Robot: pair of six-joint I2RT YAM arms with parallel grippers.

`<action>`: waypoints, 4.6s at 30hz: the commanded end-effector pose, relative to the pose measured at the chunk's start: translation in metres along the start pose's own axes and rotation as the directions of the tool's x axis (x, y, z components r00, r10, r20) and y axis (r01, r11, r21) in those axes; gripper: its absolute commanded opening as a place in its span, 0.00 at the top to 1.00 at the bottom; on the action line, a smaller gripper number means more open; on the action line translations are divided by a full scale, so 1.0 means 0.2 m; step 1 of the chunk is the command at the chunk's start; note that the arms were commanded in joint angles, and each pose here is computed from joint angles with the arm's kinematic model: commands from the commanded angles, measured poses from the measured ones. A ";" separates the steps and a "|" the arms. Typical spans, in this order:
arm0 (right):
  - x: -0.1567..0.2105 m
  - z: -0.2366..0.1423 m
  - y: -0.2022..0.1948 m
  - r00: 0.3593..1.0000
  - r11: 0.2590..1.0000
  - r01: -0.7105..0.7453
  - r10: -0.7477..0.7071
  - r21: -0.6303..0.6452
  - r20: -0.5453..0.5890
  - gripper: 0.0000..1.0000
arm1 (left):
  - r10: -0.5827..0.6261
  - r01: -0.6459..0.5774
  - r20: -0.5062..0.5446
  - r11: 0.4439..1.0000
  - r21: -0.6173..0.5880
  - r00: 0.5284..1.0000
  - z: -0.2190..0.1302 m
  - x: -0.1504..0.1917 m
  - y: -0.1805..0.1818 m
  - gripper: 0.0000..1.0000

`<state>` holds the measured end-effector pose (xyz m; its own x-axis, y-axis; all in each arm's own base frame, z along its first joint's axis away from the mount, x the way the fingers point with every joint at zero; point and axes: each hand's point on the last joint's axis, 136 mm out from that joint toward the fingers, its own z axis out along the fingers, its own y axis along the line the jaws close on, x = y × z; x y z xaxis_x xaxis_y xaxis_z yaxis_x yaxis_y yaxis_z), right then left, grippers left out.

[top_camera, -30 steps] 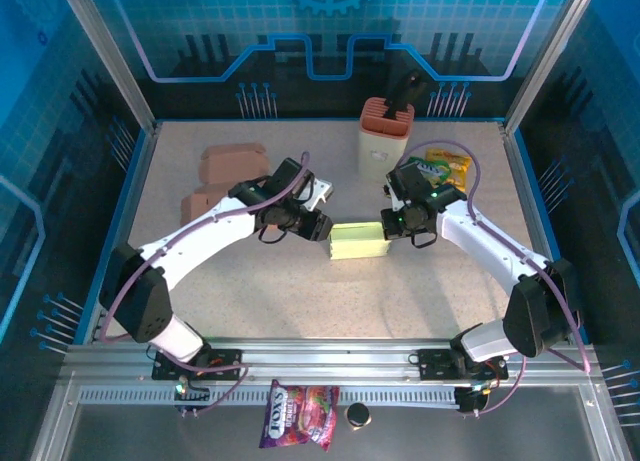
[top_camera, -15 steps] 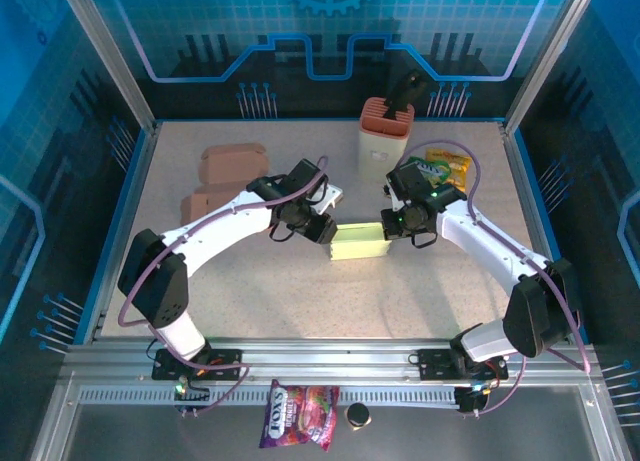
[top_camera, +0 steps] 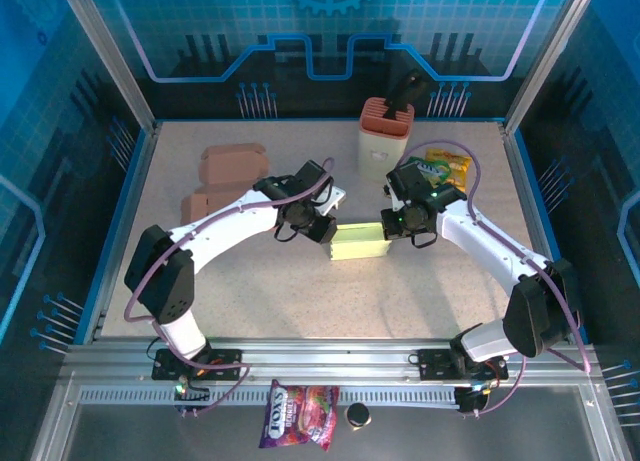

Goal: Fold the paper box

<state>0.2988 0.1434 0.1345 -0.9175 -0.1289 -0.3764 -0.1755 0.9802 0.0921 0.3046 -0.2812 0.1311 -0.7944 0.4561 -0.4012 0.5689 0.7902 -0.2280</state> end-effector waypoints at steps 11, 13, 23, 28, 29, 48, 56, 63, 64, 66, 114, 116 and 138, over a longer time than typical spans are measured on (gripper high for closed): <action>0.00 -0.03 0.03 1.000 0.999 -0.029 0.029 -0.014 -0.001 1.00 | -0.158 0.158 -0.005 0.987 0.002 0.987 -0.02 -0.05 -0.03 1.00; 0.01 -0.03 0.04 0.999 0.999 -0.037 0.037 -0.015 0.001 1.00 | -0.205 0.205 -0.014 0.979 -0.002 0.979 -0.03 -0.05 -0.03 1.00; 0.01 -0.03 0.07 0.998 0.998 -0.057 0.057 -0.030 0.001 1.00 | -0.384 0.384 -0.024 0.923 0.008 0.923 -0.03 -0.05 -0.05 1.00; 0.01 -0.03 0.08 0.998 0.997 -0.067 0.067 -0.034 0.000 1.00 | -0.456 0.456 -0.016 0.890 0.031 0.890 -0.01 -0.04 -0.06 1.00; 0.01 -0.03 0.08 0.998 0.997 -0.066 0.067 -0.031 0.001 1.00 | -0.463 0.463 -0.018 0.886 0.036 0.886 -0.01 -0.05 -0.06 1.00; 0.06 0.01 0.05 0.998 0.998 -0.062 0.063 -0.019 0.022 1.00 | -0.408 0.408 0.040 0.913 0.017 0.912 0.11 0.11 -0.02 1.00; 0.10 0.03 0.03 0.998 0.999 -0.048 0.048 0.005 0.032 1.00 | -0.368 0.369 0.052 0.929 -0.009 0.928 0.14 0.17 -0.02 1.00; 0.14 0.03 0.04 0.998 0.998 -0.063 0.063 -0.012 0.019 1.00 | -0.322 0.327 0.077 0.944 -0.049 0.943 0.17 0.23 -0.01 1.00; 0.14 0.02 0.04 0.997 0.997 -0.072 0.072 -0.016 0.018 1.00 | -0.319 0.324 0.078 0.944 -0.055 0.944 0.18 0.23 -0.01 1.00; 0.15 0.00 0.05 0.995 0.995 -0.096 0.097 -0.038 0.004 0.95 | -0.318 0.324 0.082 0.944 -0.066 0.944 0.17 0.24 0.00 1.00; 0.17 0.10 -0.01 0.346 0.229 -0.916 0.865 -0.330 -0.362 0.47 | -0.356 0.363 0.118 0.930 -0.049 0.927 0.05 0.19 -0.05 0.80; 0.17 0.10 -0.01 0.346 0.228 -0.916 0.865 -0.332 -0.362 0.48 | -0.364 0.372 0.118 0.927 -0.048 0.924 0.03 0.19 -0.05 0.75; 0.17 0.11 -0.02 0.346 0.230 -0.915 0.869 -0.331 -0.353 0.50 | -0.836 0.819 0.005 0.539 0.198 0.549 -0.21 0.10 -0.03 0.48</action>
<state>0.2774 0.1458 0.1069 -0.6116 0.7371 0.2876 0.6662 0.2836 0.6898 0.2807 -0.2618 0.1534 -0.9363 -0.2916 -0.1958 -0.1322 0.8091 -0.5727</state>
